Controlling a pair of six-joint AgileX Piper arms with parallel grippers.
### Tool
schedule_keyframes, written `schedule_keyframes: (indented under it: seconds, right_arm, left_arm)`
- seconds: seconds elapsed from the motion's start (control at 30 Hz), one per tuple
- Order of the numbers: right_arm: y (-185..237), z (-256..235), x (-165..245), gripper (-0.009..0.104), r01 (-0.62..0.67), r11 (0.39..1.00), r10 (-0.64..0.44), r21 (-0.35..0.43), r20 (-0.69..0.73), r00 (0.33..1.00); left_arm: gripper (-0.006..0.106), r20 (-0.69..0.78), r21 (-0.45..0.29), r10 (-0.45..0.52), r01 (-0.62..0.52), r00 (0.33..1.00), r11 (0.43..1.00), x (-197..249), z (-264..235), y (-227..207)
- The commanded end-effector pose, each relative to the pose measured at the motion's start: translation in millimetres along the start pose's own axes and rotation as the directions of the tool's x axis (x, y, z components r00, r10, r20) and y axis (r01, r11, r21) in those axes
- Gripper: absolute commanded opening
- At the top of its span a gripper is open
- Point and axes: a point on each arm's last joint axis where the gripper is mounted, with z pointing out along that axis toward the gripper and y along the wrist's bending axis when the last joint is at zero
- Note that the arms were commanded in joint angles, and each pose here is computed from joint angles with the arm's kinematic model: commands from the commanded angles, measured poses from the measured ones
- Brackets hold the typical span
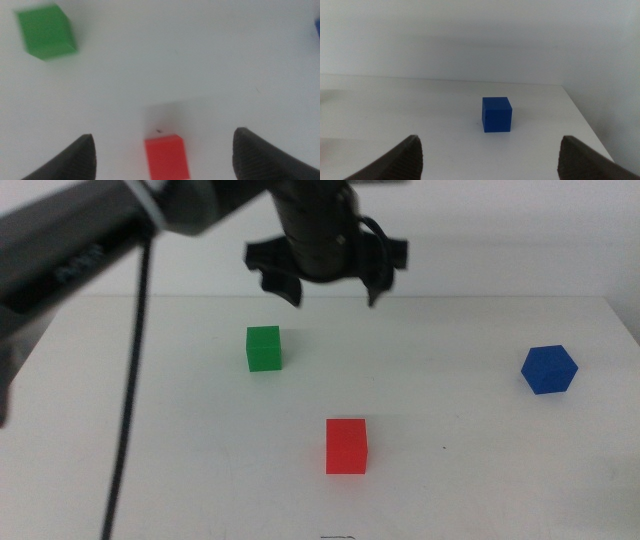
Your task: Stack red cubes first, then green, then blue cubes in a specific spot.
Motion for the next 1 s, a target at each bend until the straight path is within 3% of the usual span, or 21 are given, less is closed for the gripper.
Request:
schedule_keyframes:
  seconds: [0.0,0.27,0.43,0.97]
  right_arm:
    - [0,-2,-11,0.092,0.017,1.000,-0.017,-0.001,0.100,0.995]
    - [0,-2,-11,0.092,0.017,1.000,-0.017,-0.001,0.100,0.995]
    - [0,-2,-11,0.092,0.017,1.000,-0.017,-0.001,0.100,0.995]
    - [0,-2,-11,0.092,0.017,1.000,-0.017,-0.001,0.100,0.995]
  left_arm:
    - [0.093,0.063,-0.043,-0.029,0.031,0.998,0.999,-6,-43,21]
    - [0.093,0.015,-0.016,-0.087,0.087,0.996,0.996,-30,-33,80]
    - [0.093,-0.010,-0.057,-0.134,0.134,0.991,0.989,-43,-8,112]
    - [0.093,-0.067,-0.063,-0.140,0.136,0.988,0.989,-70,85,124]
